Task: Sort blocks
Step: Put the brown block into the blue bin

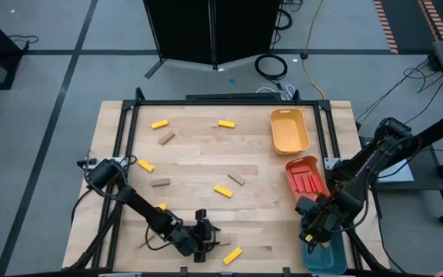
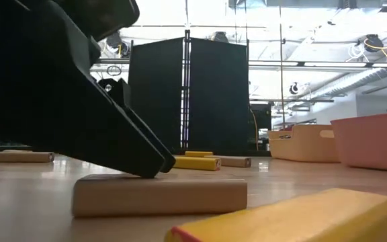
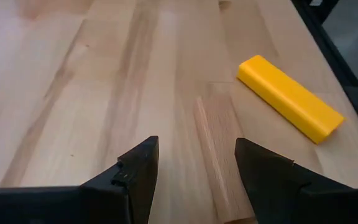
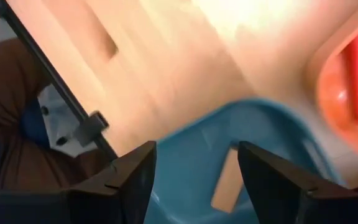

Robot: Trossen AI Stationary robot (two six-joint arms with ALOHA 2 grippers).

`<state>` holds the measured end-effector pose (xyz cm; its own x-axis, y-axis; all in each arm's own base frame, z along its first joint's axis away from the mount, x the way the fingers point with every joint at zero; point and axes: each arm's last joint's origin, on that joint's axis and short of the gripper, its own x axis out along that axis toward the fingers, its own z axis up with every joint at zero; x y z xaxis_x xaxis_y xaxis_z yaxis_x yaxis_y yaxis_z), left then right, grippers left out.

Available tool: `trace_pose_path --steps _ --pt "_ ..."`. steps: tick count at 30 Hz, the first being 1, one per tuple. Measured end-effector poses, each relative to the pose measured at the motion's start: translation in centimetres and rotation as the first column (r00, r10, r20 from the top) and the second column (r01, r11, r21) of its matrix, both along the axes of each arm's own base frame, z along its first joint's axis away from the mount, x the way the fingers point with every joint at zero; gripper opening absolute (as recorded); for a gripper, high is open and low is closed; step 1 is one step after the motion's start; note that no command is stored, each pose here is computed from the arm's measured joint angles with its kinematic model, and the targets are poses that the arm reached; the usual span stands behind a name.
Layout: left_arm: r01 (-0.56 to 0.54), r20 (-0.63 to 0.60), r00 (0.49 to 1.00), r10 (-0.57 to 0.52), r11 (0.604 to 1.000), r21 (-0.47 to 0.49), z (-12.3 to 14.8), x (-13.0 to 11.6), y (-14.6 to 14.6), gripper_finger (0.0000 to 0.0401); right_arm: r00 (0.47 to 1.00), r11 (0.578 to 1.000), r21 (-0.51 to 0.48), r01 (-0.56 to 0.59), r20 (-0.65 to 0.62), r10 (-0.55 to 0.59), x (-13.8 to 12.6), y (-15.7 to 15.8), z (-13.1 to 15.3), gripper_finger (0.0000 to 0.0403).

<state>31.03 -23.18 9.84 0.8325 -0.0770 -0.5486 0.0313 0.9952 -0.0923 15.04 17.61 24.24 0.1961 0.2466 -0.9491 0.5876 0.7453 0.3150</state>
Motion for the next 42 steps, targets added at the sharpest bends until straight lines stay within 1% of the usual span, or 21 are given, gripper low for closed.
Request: trace_pose_path --steps 3,5,8,10,11,14,16,18,23,26,29,33,37,40,42 --pt "0.002 0.033 0.999 -0.003 0.999 0.038 0.6 0.0 0.0 0.0209 0.999 0.999 -0.039 0.011 0.040 -0.009 0.1 0.0 1.3 0.0219" --pt "-0.012 0.061 0.998 0.009 0.999 0.039 1.5 0.0 0.1 0.0209 0.997 0.999 -0.046 0.020 0.072 -0.017 0.2 0.1 1.9 0.0219" --pt "0.006 0.093 0.996 -0.011 0.998 0.055 2.8 0.0 0.1 0.0209 0.993 0.998 -0.054 0.021 0.118 -0.015 0.3 0.3 2.5 0.0219" --pt "0.013 0.098 0.995 -0.017 0.999 0.032 3.4 -0.1 0.1 0.0209 0.991 0.998 -0.058 0.025 0.134 -0.017 0.3 0.3 2.7 0.0219" --pt "0.018 0.092 0.996 -0.018 1.000 0.005 3.4 -0.1 0.0 0.0209 0.991 0.998 -0.057 0.025 0.135 -0.017 0.3 0.4 2.7 0.0219" --pt "-0.006 0.065 0.998 0.009 0.998 -0.055 3.2 -0.5 -0.3 0.0209 0.989 0.998 -0.054 0.024 0.146 -0.015 0.4 0.4 2.7 0.0219" --pt "-0.023 0.065 0.998 0.028 0.996 -0.086 2.7 -0.7 -0.8 0.0209 0.983 0.997 -0.083 0.010 0.182 0.006 0.6 0.5 2.7 0.0219" --pt "-0.048 0.067 0.996 0.052 0.997 -0.061 2.2 -1.1 -1.2 0.0209 0.971 0.991 -0.131 -0.012 0.236 0.043 0.9 0.6 2.6 0.0219" --pt "-0.083 0.093 0.992 0.089 0.994 -0.068 0.8 -1.6 -2.4 0.0209 0.930 0.968 -0.246 -0.045 0.342 0.130 1.5 0.7 2.6 0.0219" --pt "-0.082 0.088 0.992 0.086 0.995 -0.051 -0.2 -1.3 -3.3 0.0209 0.920 0.963 -0.265 -0.042 0.365 0.141 1.6 0.7 2.7 0.0219" --pt "-0.064 0.075 0.995 0.065 0.998 -0.014 -1.1 -0.8 -3.8 0.0209 0.922 0.966 -0.253 -0.049 0.362 0.141 1.5 0.6 2.9 0.0219" --pt "-0.092 0.044 0.995 0.090 0.995 0.046 -1.6 -0.4 -3.7 0.0209 0.927 0.976 -0.214 -0.027 0.361 0.104 1.4 0.6 3.1 0.0219" --pt "-0.080 0.018 0.997 0.078 0.990 0.116 -1.8 -0.4 -3.4 0.0209 0.930 0.982 -0.185 0.019 0.365 0.051 1.4 0.6 3.1 0.0219" --pt "-0.071 -0.012 0.997 0.074 0.987 0.147 -1.9 -0.6 -3.2 0.0209 0.915 0.981 -0.185 0.054 0.402 0.025 1.6 0.7 3.2 0.0219" --pt "-0.062 -0.031 0.997 0.068 0.986 0.156 -2.0 -0.6 -3.2 0.0203 0.899 0.976 -0.207 0.062 0.438 0.036 1.7 0.7 3.3 0.0219"
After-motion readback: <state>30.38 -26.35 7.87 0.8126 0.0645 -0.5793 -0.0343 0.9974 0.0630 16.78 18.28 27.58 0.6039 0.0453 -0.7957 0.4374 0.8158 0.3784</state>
